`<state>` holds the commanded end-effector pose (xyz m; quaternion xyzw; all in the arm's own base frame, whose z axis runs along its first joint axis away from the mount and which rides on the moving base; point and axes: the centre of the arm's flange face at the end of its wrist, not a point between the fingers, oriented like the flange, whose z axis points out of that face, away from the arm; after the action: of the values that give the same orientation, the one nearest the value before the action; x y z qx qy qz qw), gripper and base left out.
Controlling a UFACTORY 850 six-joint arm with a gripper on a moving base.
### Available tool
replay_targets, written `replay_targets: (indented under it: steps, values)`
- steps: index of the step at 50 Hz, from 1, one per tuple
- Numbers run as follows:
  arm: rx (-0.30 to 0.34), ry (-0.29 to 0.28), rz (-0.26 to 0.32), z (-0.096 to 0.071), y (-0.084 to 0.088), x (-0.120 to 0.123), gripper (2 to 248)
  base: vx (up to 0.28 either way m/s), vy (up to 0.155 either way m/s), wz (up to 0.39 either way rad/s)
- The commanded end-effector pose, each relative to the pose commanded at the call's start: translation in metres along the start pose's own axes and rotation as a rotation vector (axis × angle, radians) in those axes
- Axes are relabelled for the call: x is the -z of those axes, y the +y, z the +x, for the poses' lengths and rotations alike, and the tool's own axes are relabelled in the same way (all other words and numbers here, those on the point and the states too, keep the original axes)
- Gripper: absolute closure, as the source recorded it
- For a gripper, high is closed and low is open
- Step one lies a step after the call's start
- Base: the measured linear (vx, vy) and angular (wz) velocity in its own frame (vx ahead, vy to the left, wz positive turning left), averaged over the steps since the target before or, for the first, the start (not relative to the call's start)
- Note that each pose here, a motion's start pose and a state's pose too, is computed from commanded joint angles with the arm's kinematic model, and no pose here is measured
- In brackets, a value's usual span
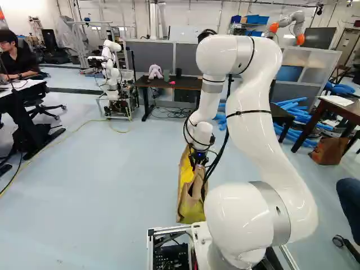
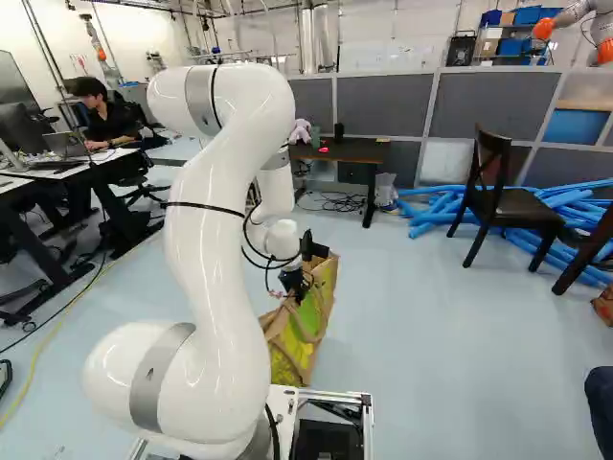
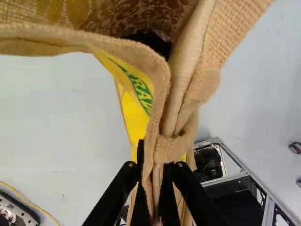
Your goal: Pick up the bag on the ground and place it on the table
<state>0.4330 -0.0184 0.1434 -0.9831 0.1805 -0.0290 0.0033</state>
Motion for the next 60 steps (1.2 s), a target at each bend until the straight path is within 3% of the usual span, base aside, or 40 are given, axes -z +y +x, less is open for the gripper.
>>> replay_targets:
  steps: [29, 60]
  values:
    - [0.002, 0.004, 0.005, 0.015, 0.008, 0.043, 229, 0.0, 0.0, 0.0]
    - [0.047, -0.012, -0.002, 0.028, 0.004, 0.088, 229, 0.0, 0.0, 0.0]
